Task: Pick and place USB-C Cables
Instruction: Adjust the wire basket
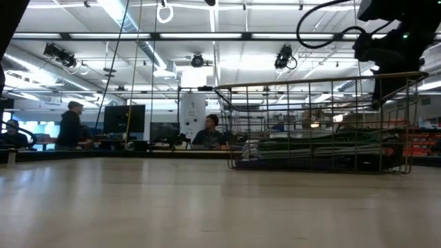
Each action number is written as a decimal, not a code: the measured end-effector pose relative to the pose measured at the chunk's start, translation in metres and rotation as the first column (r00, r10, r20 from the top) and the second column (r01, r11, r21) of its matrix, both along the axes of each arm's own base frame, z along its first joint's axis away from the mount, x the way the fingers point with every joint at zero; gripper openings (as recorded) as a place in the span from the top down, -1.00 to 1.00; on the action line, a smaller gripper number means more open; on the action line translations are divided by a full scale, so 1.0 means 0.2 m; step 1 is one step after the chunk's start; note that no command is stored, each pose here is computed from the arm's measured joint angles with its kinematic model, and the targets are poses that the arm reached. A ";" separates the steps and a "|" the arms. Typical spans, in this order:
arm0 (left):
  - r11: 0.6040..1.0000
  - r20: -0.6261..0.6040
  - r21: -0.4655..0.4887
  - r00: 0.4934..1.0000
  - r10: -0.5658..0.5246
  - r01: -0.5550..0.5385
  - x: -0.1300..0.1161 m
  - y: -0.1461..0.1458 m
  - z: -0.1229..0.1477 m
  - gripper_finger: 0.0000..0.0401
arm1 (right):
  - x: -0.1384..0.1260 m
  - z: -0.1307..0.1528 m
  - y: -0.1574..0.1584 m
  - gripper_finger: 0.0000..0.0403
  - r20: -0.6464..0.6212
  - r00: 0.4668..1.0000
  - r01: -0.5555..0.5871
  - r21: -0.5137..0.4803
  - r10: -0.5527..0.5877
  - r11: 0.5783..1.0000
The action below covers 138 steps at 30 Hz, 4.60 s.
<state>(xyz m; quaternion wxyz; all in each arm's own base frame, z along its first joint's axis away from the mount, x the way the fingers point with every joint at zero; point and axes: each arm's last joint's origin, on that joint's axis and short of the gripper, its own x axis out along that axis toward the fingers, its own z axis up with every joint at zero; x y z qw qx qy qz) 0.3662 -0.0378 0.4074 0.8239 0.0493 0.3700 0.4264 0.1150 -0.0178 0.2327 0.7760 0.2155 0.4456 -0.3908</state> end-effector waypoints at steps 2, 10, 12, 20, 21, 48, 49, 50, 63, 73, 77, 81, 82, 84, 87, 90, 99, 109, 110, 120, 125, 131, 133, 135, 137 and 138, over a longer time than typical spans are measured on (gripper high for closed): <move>1.000 -0.006 0.001 1.000 0.000 0.000 0.00 0.00 0.00 0.98 | 0.04 0.00 0.00 1.00 0.021 1.000 -0.016 -0.007 0.016 1.000; 1.000 -0.008 0.001 1.000 0.000 0.000 0.00 0.00 0.00 0.98 | 0.20 0.00 -0.01 1.00 0.139 0.986 -0.084 -0.046 0.090 0.995; 1.000 -0.008 0.001 1.000 0.000 0.000 0.00 0.00 0.00 0.98 | 0.23 -0.01 -0.01 1.00 0.153 0.982 -0.102 -0.061 0.110 0.993; 1.000 -0.009 -0.002 1.000 -0.003 0.003 0.00 0.00 0.00 0.98 | 0.37 -0.04 -0.01 1.00 0.217 0.963 -0.146 -0.067 0.157 0.987; 1.000 -0.009 -0.002 1.000 -0.003 0.003 0.00 0.00 0.00 0.98 | 0.39 -0.05 -0.01 1.00 0.225 0.961 -0.150 -0.066 0.162 0.986; 1.000 -0.022 -0.001 0.999 -0.029 0.029 -0.01 -0.05 0.00 0.98 | 0.34 -0.02 0.08 1.00 0.271 0.949 -0.170 0.012 0.160 0.985; 1.000 -0.022 -0.001 0.999 -0.029 0.028 -0.01 -0.04 0.00 0.98 | 0.34 -0.02 0.09 1.00 0.273 0.949 -0.170 0.018 0.159 0.985; 1.000 -0.022 -0.001 0.999 -0.028 0.028 -0.01 -0.04 0.00 0.98 | 0.34 -0.03 0.11 1.00 0.278 0.948 -0.167 0.019 0.155 0.986; 1.000 -0.023 0.000 0.999 -0.029 0.029 -0.01 -0.05 -0.01 0.98 | 0.42 -0.09 0.25 1.00 0.304 0.941 -0.170 0.049 0.147 0.984; 0.999 -0.037 0.005 0.998 -0.043 0.043 -0.02 -0.06 -0.01 0.98 | 0.49 -0.08 0.28 1.00 0.417 0.898 -0.175 0.051 0.139 0.983; 0.999 -0.049 0.008 0.998 -0.049 0.049 -0.02 -0.07 -0.01 0.98 | 0.49 -0.07 0.30 1.00 0.438 0.890 -0.168 0.064 0.124 0.984; 0.999 -0.057 0.009 0.997 -0.052 0.053 -0.02 -0.07 -0.01 0.98 | 0.48 -0.06 0.32 1.00 0.434 0.888 -0.189 0.035 0.155 0.981; 0.999 -0.057 0.009 0.997 -0.053 0.053 -0.02 -0.07 -0.01 0.98 | 0.48 -0.04 0.32 1.00 0.419 0.890 -0.200 0.008 0.178 0.980; 0.999 -0.058 0.009 0.997 -0.053 0.054 -0.02 -0.07 -0.01 0.98 | 0.50 0.03 0.30 1.00 0.410 0.887 -0.210 -0.057 0.215 0.976; 0.999 -0.058 0.009 0.997 -0.053 0.053 -0.02 -0.07 -0.01 0.98 | 0.55 0.17 0.25 1.00 0.400 0.866 -0.272 -0.125 0.299 0.954; 0.999 -0.058 0.009 0.997 -0.053 0.053 -0.02 -0.07 -0.01 0.98 | 0.59 0.28 0.20 1.00 0.428 0.812 -0.384 -0.122 0.397 0.915; 0.999 -0.057 0.010 0.997 -0.052 0.053 -0.02 -0.07 -0.01 0.98 | 0.70 0.21 0.26 1.00 0.425 0.684 -0.665 0.029 0.593 0.747; 0.999 -0.056 0.009 0.997 -0.052 0.053 -0.02 -0.07 -0.01 0.98 | 0.79 0.03 0.39 1.00 0.327 0.605 -0.790 0.131 0.726 0.599; 0.999 -0.056 0.009 0.997 -0.053 0.053 -0.02 -0.07 -0.01 0.98 | 0.79 0.01 0.40 1.00 0.324 0.599 -0.796 0.140 0.732 0.590; 0.999 -0.053 0.008 0.997 -0.050 0.050 -0.03 -0.07 -0.01 0.98 | 0.80 -0.02 0.49 1.00 0.356 0.553 -0.832 0.203 0.753 0.516; 0.999 -0.053 0.000 0.997 -0.052 0.052 -0.03 -0.07 -0.01 0.98 | 0.80 -0.01 0.52 1.00 0.381 0.542 -0.839 0.191 0.749 0.510; 0.998 -0.057 -0.004 0.996 -0.070 0.070 -0.03 -0.10 -0.01 0.98 | 0.77 0.05 0.50 1.00 0.366 0.554 -0.825 0.125 0.748 0.551; 0.997 -0.056 -0.004 0.995 -0.080 0.080 -0.03 -0.11 -0.01 0.98 | 0.75 0.13 0.49 1.00 0.370 0.555 -0.817 0.070 0.745 0.573; 0.996 -0.057 -0.001 0.994 -0.089 0.089 -0.04 -0.13 -0.01 0.98 | 0.72 0.24 0.47 1.00 0.386 0.550 -0.803 0.001 0.740 0.596; 0.995 -0.049 0.008 0.994 -0.098 0.099 -0.05 -0.15 0.00 0.98 | 0.67 0.35 0.45 1.00 0.394 0.550 -0.781 -0.070 0.737 0.621; 0.994 -0.043 0.009 0.994 -0.105 0.106 -0.06 -0.16 0.02 0.98 | 0.64 0.40 0.43 1.00 0.401 0.550 -0.766 -0.108 0.732 0.634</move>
